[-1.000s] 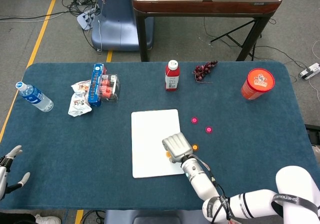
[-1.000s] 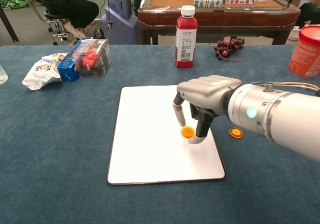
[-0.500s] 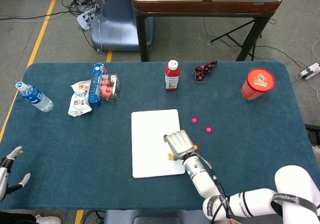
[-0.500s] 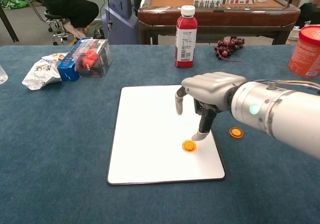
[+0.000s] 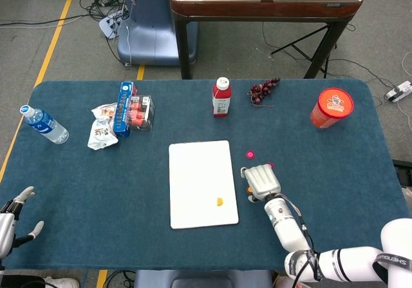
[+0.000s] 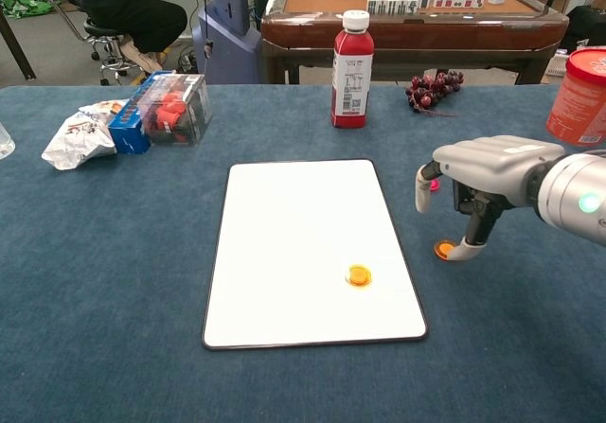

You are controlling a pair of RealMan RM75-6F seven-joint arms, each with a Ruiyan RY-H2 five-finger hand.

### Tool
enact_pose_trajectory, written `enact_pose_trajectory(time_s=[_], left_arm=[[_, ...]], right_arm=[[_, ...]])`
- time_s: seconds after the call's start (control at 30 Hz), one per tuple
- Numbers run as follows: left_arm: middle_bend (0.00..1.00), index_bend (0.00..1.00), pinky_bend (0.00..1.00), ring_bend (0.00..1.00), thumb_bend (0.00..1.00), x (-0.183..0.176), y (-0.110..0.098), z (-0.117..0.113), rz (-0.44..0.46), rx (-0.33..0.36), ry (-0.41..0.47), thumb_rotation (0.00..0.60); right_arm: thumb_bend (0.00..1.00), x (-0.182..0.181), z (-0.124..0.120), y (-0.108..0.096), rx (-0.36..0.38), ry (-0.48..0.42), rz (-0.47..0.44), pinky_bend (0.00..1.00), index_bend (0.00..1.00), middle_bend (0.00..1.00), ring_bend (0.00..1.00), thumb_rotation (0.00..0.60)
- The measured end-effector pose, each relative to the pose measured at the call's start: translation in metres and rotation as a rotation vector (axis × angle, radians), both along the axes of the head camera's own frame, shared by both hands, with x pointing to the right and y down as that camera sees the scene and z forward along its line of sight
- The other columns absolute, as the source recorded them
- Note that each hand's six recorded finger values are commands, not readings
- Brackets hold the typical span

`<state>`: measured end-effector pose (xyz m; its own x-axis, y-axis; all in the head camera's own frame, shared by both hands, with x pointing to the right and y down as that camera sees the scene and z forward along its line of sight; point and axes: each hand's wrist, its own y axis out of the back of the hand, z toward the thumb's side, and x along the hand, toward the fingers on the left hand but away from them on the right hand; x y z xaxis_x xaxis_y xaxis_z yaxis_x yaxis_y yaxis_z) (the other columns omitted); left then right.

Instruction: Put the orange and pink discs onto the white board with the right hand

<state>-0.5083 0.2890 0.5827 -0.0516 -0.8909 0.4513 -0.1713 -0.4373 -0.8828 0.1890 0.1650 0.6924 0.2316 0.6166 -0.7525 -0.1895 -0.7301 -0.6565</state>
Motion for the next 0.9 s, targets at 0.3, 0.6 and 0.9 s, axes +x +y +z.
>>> enact_pose_trajectory(time_s=[0.3, 0.6, 0.9], left_arm=[[0.24, 0.14, 0.50, 0.26, 0.29, 0.001, 0.002, 0.000, -0.006, -0.001, 0.012, 0.600], [0.24, 0.14, 0.50, 0.26, 0.29, -0.001, 0.004, 0.000, -0.014, -0.002, 0.017, 0.600], [0.24, 0.14, 0.50, 0.26, 0.29, -0.004, 0.006, 0.002, -0.020, -0.006, 0.019, 0.600]], right_arm=[[0.14, 0.008, 0.010, 0.003, -0.019, 0.016, 0.010, 1.00, 0.38, 1.00, 1.00, 0.600], [0.17, 0.007, 0.017, 0.005, -0.029, 0.028, 0.013, 1.00, 0.40, 1.00, 1.00, 0.600], [0.18, 0.007, 0.022, 0.005, -0.037, 0.042, 0.015, 1.00, 0.43, 1.00, 1.00, 0.600]])
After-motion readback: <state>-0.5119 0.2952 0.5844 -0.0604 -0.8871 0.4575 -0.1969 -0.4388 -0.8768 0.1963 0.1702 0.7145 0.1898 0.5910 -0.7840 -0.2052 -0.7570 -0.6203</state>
